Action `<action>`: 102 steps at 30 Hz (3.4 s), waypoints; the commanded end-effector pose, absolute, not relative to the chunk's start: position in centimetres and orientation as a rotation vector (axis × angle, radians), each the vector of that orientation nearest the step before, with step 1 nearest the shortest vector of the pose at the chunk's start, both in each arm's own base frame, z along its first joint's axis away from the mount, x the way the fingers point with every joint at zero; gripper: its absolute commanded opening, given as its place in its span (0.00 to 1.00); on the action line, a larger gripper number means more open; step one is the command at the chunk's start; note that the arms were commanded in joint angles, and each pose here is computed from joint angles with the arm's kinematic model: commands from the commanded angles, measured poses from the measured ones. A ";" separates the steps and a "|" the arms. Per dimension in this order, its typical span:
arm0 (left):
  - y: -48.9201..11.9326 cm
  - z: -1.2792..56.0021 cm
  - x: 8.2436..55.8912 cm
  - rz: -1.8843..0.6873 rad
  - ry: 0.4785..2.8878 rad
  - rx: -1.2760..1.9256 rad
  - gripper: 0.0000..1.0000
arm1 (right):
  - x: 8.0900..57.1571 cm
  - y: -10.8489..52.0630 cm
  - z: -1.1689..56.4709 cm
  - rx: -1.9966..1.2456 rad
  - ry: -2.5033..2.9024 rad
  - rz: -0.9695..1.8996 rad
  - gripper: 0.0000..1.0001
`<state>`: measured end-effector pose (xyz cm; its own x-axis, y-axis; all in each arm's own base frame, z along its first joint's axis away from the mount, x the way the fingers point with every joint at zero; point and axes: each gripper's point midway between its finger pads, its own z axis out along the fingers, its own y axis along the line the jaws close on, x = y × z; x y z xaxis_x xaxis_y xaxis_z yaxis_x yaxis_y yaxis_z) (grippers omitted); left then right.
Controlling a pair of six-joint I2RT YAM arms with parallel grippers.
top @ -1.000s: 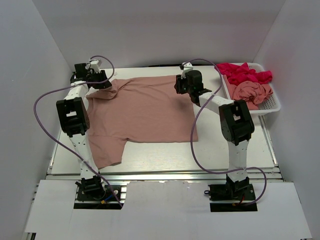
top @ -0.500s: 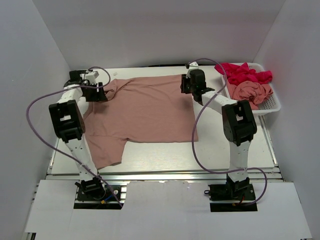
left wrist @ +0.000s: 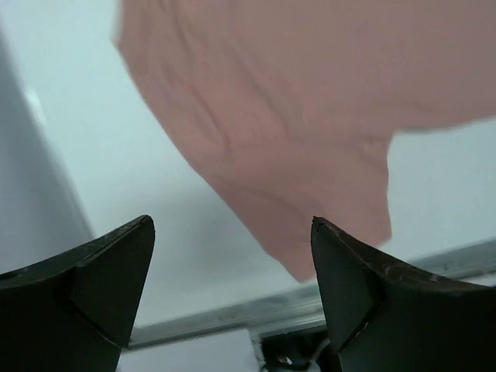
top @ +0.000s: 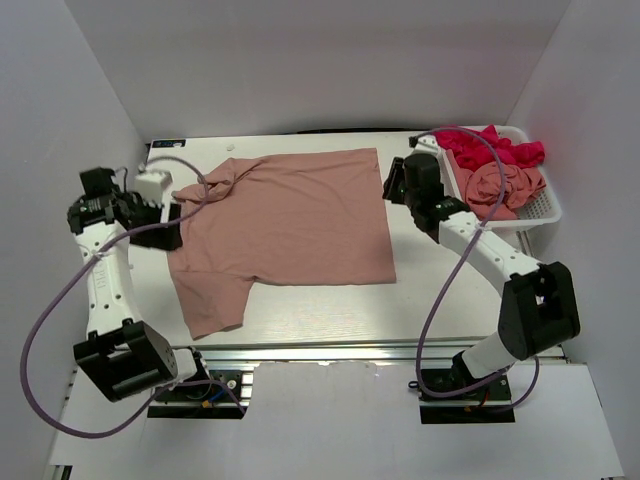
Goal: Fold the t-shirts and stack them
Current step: Flatten out the tshirt
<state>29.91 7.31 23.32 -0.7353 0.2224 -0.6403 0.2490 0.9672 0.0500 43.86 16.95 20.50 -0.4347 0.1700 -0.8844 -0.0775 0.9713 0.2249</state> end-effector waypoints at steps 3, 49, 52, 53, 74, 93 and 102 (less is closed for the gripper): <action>4.8 14.0 22.3 -0.341 2.718 0.331 0.91 | 39.5 17.7 14.8 0.072 2.148 0.303 0.40; 11.1 2.8 16.7 -0.721 2.781 0.292 0.89 | 35.2 14.2 6.1 0.419 2.296 0.378 0.41; 10.4 2.3 16.5 -0.731 2.795 0.319 0.89 | 33.8 13.9 7.0 0.457 2.273 0.417 0.41; 10.3 2.1 16.6 -0.734 2.799 0.324 0.89 | 33.6 13.9 7.9 0.458 2.248 0.438 0.41; 10.9 -0.5 16.5 -0.625 2.829 0.350 0.84 | 32.7 16.9 9.6 0.205 2.247 0.433 0.38; 9.9 -2.1 18.8 -0.848 2.773 0.434 0.74 | 34.0 19.1 11.7 0.096 2.161 0.359 0.37; 8.5 -2.5 20.6 -0.827 2.792 0.463 0.49 | 33.9 18.5 11.8 0.094 2.116 0.347 0.36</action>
<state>17.21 4.94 1.55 -0.9804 0.1410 -0.1376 0.1971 0.7026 -0.6838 33.06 18.67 10.03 -0.6116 0.1928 -0.7673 -0.0571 0.9566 0.2858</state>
